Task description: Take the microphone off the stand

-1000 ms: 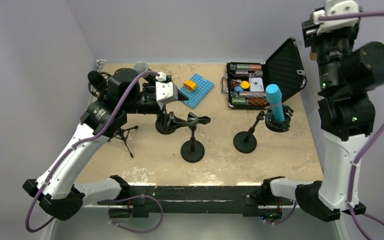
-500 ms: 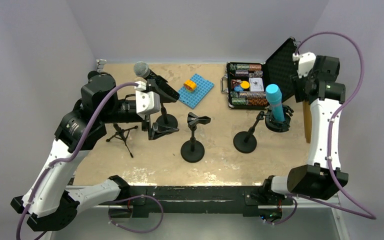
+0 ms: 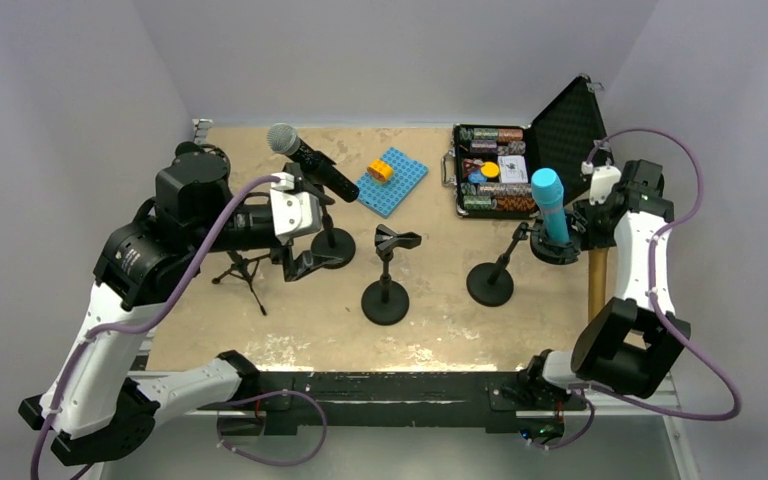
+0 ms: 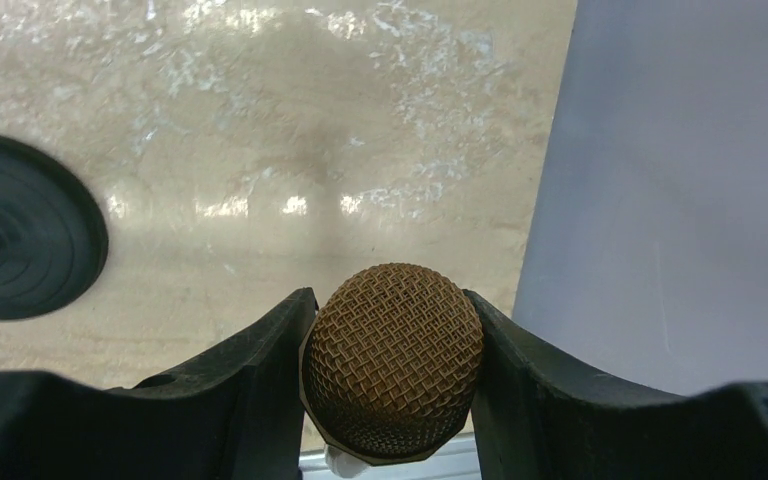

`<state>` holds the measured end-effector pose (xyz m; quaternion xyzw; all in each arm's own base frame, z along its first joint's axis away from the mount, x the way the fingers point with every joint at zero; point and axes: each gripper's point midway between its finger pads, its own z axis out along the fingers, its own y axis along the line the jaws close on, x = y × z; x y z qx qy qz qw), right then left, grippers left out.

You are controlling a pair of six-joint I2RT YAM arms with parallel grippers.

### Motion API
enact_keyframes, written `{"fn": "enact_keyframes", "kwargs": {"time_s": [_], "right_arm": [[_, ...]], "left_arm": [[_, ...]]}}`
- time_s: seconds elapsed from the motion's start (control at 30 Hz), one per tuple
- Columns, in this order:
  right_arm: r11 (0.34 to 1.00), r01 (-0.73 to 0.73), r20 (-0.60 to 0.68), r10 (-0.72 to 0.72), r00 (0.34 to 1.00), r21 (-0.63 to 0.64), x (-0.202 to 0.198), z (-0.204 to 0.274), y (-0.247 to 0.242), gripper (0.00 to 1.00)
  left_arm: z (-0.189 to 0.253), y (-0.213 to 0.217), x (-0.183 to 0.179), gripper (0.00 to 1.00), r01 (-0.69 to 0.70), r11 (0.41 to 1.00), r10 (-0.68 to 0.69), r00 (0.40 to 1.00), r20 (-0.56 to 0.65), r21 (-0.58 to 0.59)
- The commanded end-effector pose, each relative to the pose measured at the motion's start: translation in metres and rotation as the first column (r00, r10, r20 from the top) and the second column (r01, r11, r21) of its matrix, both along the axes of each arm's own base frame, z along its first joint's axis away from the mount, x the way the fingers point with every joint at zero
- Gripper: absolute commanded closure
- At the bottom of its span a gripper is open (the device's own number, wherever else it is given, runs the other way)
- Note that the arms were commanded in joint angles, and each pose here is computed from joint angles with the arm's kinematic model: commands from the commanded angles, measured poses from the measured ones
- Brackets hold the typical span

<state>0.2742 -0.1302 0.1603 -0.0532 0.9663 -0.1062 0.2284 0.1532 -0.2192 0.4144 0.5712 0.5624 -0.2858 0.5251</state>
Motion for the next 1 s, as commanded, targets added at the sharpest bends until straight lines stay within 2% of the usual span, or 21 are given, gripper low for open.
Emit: {"fn": "enact_keyframes", "kwargs": {"time_s": [0.0, 0.1, 0.2, 0.3, 0.47, 0.6, 0.73, 0.87, 0.97], "right_arm": [[0.999, 0.007, 0.068, -0.010, 0.998, 0.054, 0.022, -0.019, -0.013, 1.00], [0.997, -0.004, 0.048, 0.000, 0.999, 0.072, 0.016, -0.048, -0.009, 1.00], [0.992, 0.008, -0.001, -0.008, 1.000, 0.128, 0.001, -0.075, 0.004, 1.00], [0.988, 0.027, -0.036, -0.022, 0.999, 0.154, -0.006, -0.093, 0.008, 1.00], [0.981, 0.076, -0.093, -0.060, 0.994, 0.180, -0.006, -0.109, 0.007, 1.00], [0.989, 0.056, -0.094, -0.043, 0.995, 0.140, 0.001, -0.111, -0.003, 0.99], [0.997, 0.020, -0.098, -0.013, 0.995, 0.068, 0.008, -0.115, -0.019, 0.92], [0.997, 0.031, -0.115, -0.023, 0.993, 0.072, 0.009, -0.119, -0.020, 0.82], [0.995, 0.059, -0.123, -0.049, 0.991, 0.081, 0.009, -0.123, -0.020, 0.63]], "left_arm": [[-0.007, 0.012, 0.012, 0.09, -0.063, 0.994, 0.059, 0.997, 0.045, 0.088], [-0.018, 0.019, 0.031, 0.09, -0.117, 0.978, 0.105, 0.991, 0.080, 0.171], [-0.012, 0.021, 0.044, 0.09, -0.154, 0.969, 0.139, 0.986, 0.093, 0.191], [-0.009, 0.016, 0.044, 0.09, -0.133, 0.976, 0.116, 0.988, 0.102, 0.173], [-0.010, 0.012, 0.027, 0.09, -0.087, 0.988, 0.082, 0.996, 0.041, 0.131], [-0.010, 0.013, 0.028, 0.09, -0.108, 0.987, 0.105, 0.994, 0.027, 0.117], [-0.003, 0.016, 0.032, 0.09, -0.131, 0.984, 0.125, 0.991, 0.057, 0.119], [0.001, 0.017, 0.035, 0.09, -0.137, 0.983, 0.129, 0.989, 0.068, 0.122], [0.000, 0.015, 0.036, 0.09, -0.131, 0.984, 0.124, 0.990, 0.064, 0.123]]}}
